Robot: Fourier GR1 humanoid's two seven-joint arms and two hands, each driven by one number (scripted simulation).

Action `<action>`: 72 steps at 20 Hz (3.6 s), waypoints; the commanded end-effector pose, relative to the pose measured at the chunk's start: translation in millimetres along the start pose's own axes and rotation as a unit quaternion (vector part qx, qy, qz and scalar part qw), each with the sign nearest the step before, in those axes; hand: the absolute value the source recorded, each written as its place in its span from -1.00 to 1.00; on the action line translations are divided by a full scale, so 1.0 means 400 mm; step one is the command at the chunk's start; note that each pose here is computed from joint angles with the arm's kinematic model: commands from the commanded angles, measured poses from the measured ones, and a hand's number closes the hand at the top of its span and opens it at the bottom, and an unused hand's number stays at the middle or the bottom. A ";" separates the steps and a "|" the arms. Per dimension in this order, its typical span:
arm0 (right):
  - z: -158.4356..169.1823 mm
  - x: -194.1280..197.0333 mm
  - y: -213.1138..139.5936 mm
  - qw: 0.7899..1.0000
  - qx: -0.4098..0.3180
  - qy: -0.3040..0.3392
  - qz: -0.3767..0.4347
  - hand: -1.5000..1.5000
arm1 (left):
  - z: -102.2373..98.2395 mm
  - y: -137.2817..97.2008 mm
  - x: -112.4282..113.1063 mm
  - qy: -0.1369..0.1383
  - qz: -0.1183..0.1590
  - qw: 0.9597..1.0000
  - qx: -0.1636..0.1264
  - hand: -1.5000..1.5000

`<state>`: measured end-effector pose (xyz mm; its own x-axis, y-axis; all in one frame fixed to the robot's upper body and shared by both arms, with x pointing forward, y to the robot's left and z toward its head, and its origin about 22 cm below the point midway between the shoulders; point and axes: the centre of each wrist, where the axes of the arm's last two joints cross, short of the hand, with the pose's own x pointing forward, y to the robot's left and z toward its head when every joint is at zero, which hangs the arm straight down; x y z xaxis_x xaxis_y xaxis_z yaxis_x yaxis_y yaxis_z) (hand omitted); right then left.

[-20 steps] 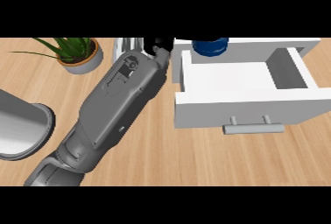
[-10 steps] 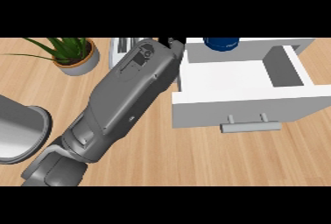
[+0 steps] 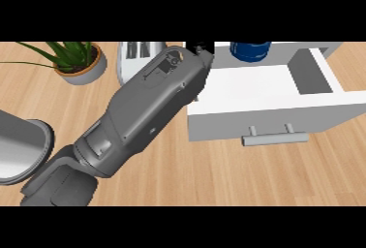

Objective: Pick up the can, place it into the drawer and close the drawer

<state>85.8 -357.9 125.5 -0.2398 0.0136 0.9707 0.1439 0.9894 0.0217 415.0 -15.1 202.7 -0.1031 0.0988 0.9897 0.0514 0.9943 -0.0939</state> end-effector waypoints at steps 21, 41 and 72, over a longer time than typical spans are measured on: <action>-0.034 0.013 0.027 1.000 0.013 -0.003 0.013 -1.00 | -0.001 0.012 -0.089 0.003 -0.052 0.996 0.070 -1.00; -0.113 0.112 0.122 0.950 0.100 -0.151 0.253 -1.00 | 0.008 -0.033 -0.029 -0.044 -0.007 0.998 0.054 -1.00; -0.569 -0.202 0.523 0.783 0.173 -0.149 0.578 -1.00 | -0.022 0.151 -0.019 -0.021 -0.013 0.996 0.089 -1.00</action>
<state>329.4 -199.5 113.4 -0.3945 0.8809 0.2615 0.1655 0.3481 -0.9227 426.5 25.9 197.0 -0.1438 0.0757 0.9867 -0.1022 0.9906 -0.0909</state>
